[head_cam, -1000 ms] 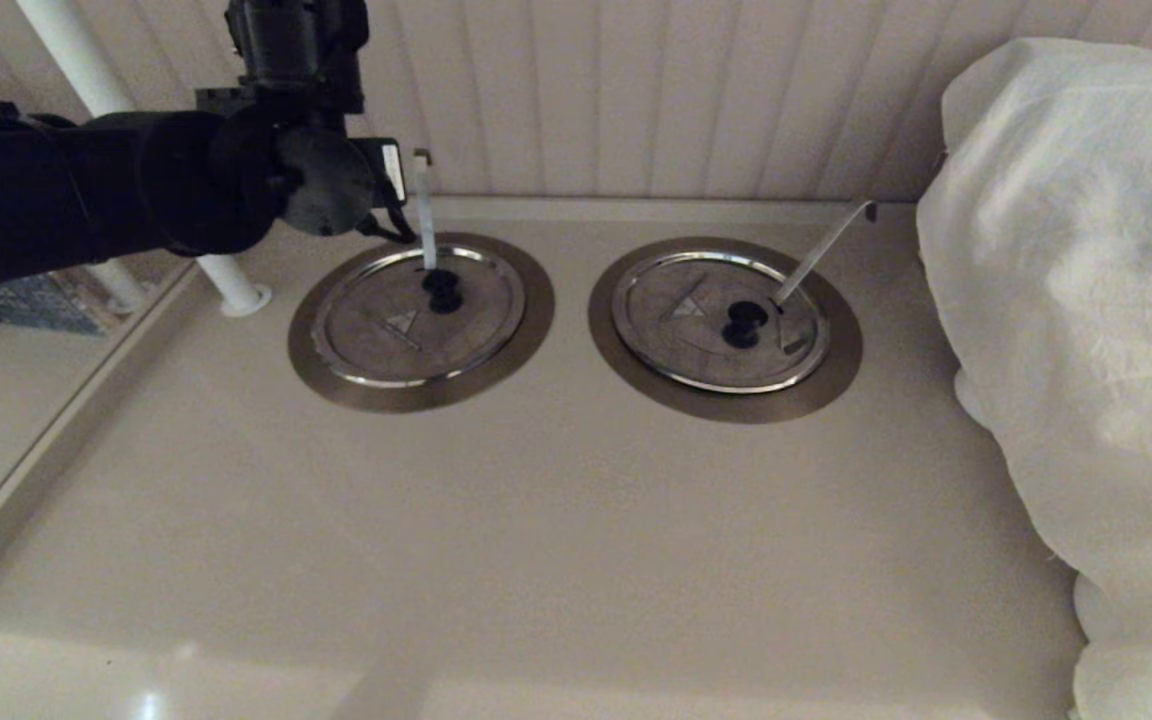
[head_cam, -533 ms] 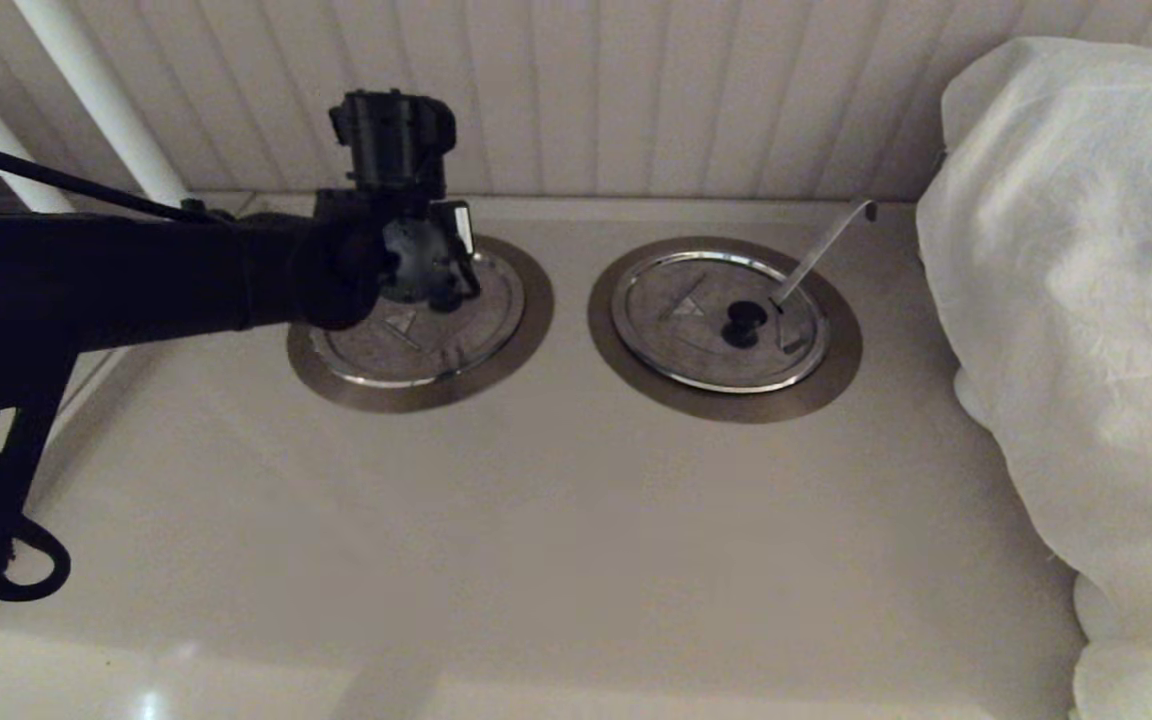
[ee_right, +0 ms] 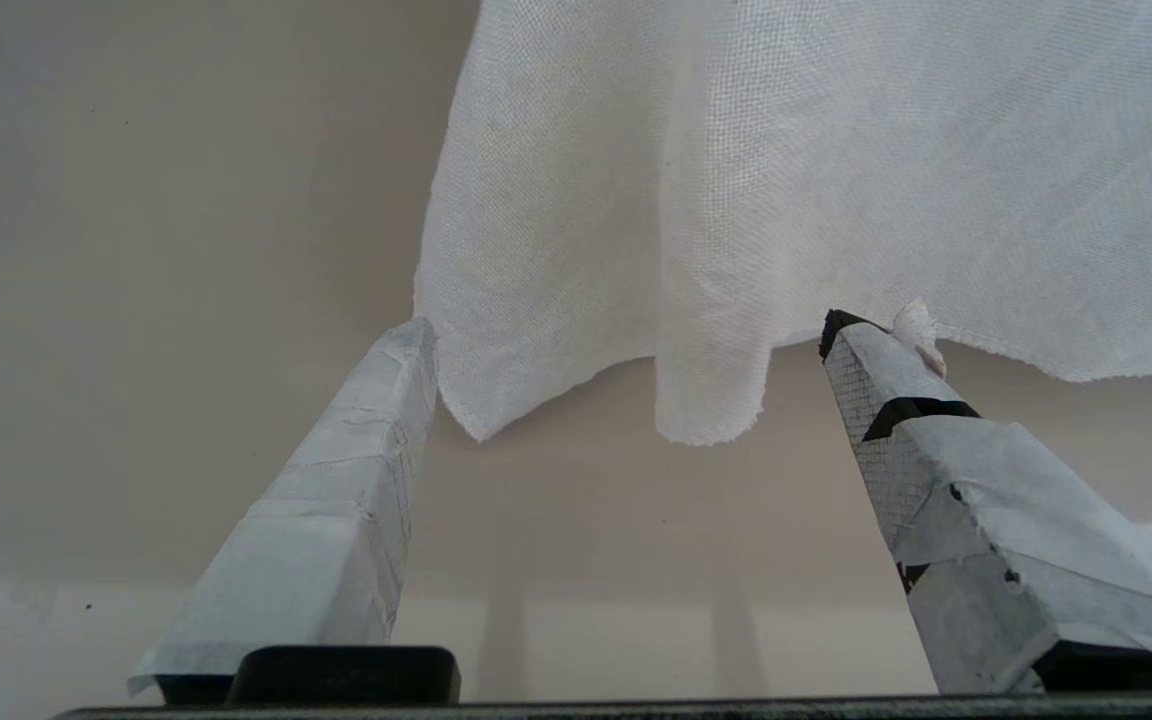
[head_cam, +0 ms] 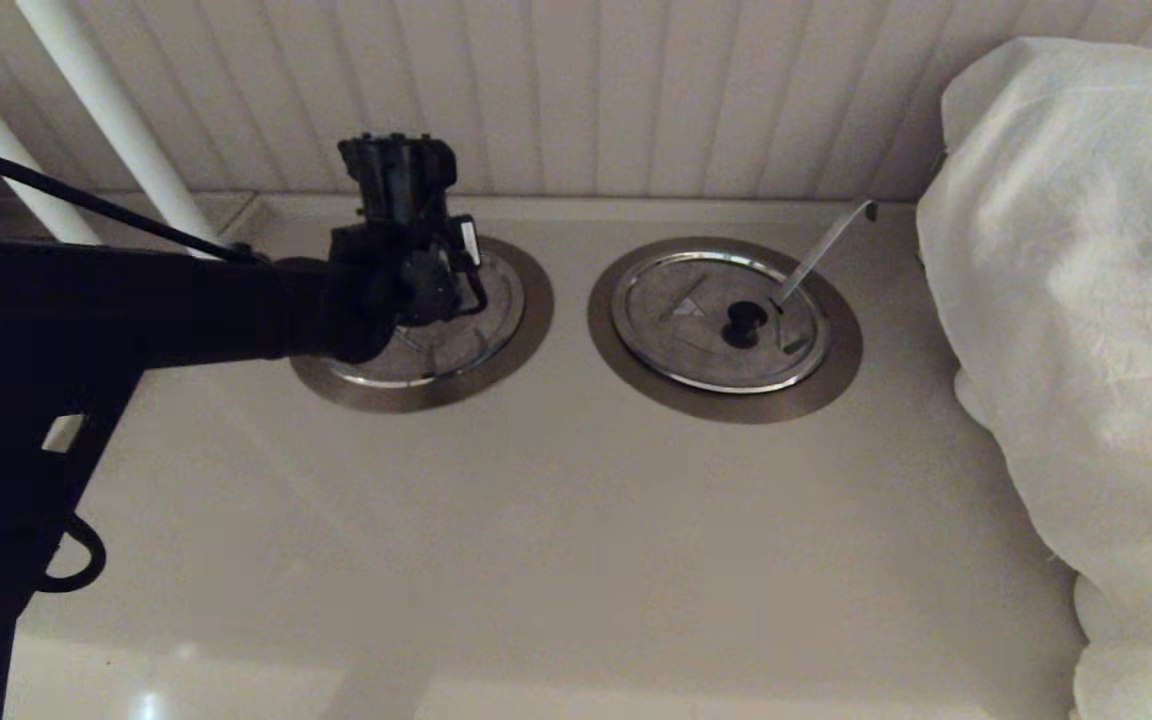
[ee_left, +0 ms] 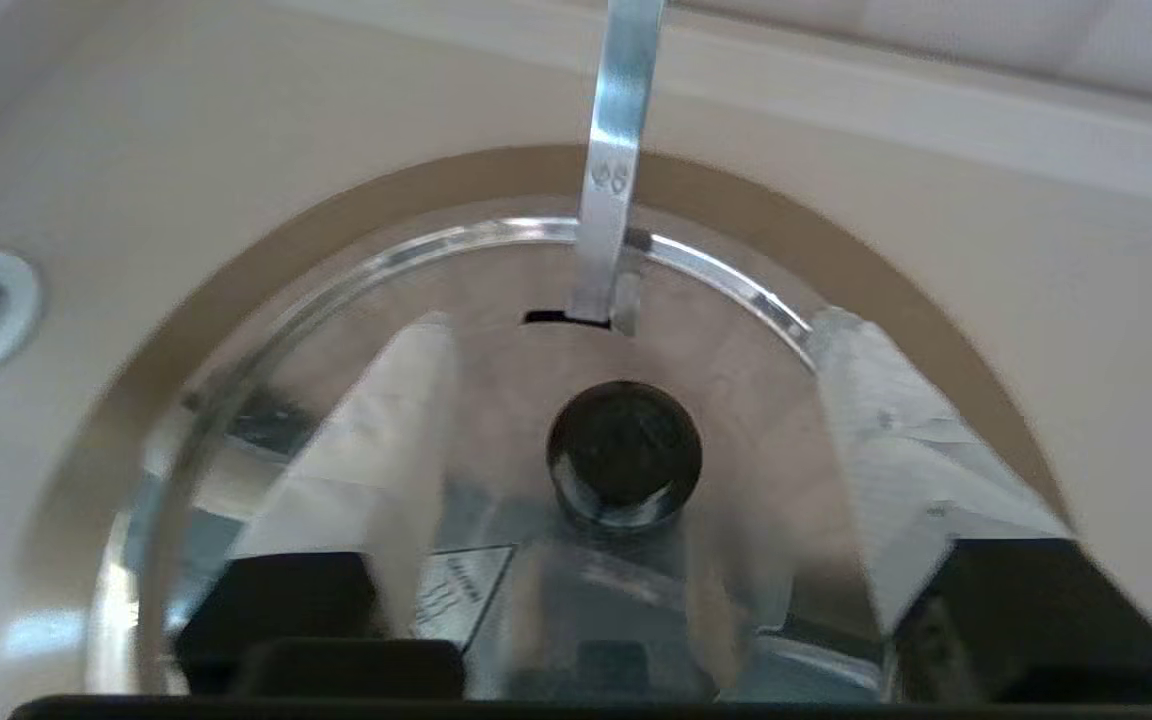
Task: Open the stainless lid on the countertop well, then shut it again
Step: Open the lid
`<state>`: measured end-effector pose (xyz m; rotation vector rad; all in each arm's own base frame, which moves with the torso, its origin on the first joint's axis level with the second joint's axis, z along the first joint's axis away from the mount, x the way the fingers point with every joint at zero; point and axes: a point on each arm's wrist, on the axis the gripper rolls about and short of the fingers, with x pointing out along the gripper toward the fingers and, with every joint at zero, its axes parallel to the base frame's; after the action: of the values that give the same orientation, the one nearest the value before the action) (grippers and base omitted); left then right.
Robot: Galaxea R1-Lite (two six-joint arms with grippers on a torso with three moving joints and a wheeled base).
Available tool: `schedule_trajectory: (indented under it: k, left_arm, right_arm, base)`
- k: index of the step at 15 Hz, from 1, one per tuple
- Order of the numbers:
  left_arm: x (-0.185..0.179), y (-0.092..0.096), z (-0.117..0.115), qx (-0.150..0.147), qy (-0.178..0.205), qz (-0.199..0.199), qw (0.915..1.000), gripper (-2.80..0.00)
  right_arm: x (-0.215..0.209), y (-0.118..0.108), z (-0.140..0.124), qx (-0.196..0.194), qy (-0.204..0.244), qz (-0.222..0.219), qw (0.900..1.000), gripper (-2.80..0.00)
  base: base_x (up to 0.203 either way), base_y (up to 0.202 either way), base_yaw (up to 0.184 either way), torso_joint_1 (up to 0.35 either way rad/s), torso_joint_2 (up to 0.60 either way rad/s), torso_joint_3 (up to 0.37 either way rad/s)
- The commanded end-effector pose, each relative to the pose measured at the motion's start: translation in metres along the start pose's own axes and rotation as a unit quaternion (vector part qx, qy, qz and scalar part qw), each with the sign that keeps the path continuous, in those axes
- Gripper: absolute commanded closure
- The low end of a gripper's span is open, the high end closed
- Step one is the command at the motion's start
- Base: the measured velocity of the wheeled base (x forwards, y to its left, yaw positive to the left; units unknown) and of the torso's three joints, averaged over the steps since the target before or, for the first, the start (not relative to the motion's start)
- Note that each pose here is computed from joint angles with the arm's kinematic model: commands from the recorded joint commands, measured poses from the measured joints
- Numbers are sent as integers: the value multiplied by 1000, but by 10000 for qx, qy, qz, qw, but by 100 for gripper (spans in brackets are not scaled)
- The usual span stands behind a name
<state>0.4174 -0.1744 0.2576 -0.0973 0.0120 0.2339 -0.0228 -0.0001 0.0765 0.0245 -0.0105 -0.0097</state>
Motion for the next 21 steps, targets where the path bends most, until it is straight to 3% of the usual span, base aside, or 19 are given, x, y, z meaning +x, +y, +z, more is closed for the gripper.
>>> schedule_trajectory:
  k: [1,10,15,21]
  left_arm:
    - [13,-3,-19,-19,-30,92,10000,-280]
    - [35,-2,-60,4,-7,286,9996,-280]
    - [35,0,-60,9,-2,309,9995,-280]
    - [37,17,-57,44,24,474,9989,-280]
  right_arm:
    - [0,0,0,0,-2,-4,10000,-280]
    - [0,0,0,0,-2,0,10000,-280]
    - [0,0,0,0,-1,3,10000,-280]
    - [0,0,0,0,-2,-5,10000,-280]
  base:
    - [0,0,0,0,0,0]
    - [0,0,0,0,0,0]
    - [0,0,0,0,0,0]
    - [0,0,0,0,0,0]
